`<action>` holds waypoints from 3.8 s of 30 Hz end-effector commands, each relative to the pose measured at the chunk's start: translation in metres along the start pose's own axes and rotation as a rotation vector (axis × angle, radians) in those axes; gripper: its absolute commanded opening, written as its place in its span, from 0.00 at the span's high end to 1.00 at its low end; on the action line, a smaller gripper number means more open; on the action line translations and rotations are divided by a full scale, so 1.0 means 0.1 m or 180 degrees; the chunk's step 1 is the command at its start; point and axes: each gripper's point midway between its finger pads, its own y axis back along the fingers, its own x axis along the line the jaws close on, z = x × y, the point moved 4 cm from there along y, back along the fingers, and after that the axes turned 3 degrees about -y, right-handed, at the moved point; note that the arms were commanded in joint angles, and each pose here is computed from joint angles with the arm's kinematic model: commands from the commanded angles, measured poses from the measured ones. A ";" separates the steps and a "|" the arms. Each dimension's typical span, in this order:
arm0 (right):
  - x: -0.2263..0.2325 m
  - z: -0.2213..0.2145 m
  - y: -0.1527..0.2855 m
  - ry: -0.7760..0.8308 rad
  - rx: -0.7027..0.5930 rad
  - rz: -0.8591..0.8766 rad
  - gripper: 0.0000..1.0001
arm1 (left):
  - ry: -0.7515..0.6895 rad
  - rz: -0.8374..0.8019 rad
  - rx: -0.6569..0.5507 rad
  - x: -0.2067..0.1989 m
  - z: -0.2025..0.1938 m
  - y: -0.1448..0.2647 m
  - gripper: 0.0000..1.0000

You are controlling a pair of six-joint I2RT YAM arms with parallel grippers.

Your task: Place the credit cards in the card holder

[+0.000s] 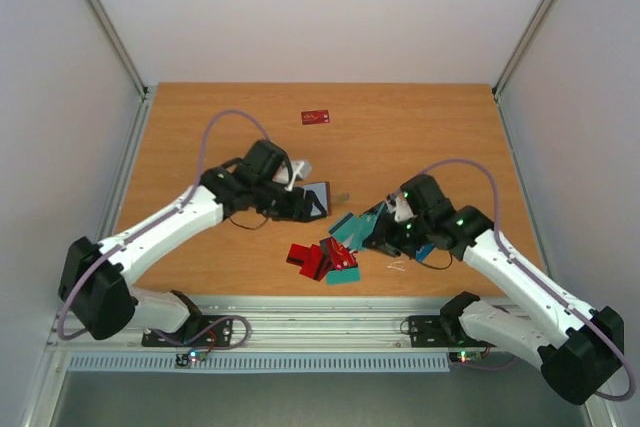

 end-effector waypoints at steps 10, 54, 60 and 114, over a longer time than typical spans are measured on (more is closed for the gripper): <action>1.10 0.65 0.56 0.1040 0.0042 0.1416 0.99 | -0.0115 -0.0265 -0.0673 0.11 0.77 0.93 0.01; 1.80 0.73 0.91 0.1678 0.0762 0.2475 0.99 | -0.0383 -0.2515 -0.0558 -0.62 1.05 1.18 0.89; 1.77 0.79 0.83 0.1602 0.0682 0.2365 0.88 | -0.0269 -0.2457 -0.0600 -0.55 1.05 1.14 1.00; 0.71 2.01 -1.19 0.0212 0.0587 0.0480 0.77 | 0.0742 -0.0598 -0.0021 1.81 0.78 -0.20 1.00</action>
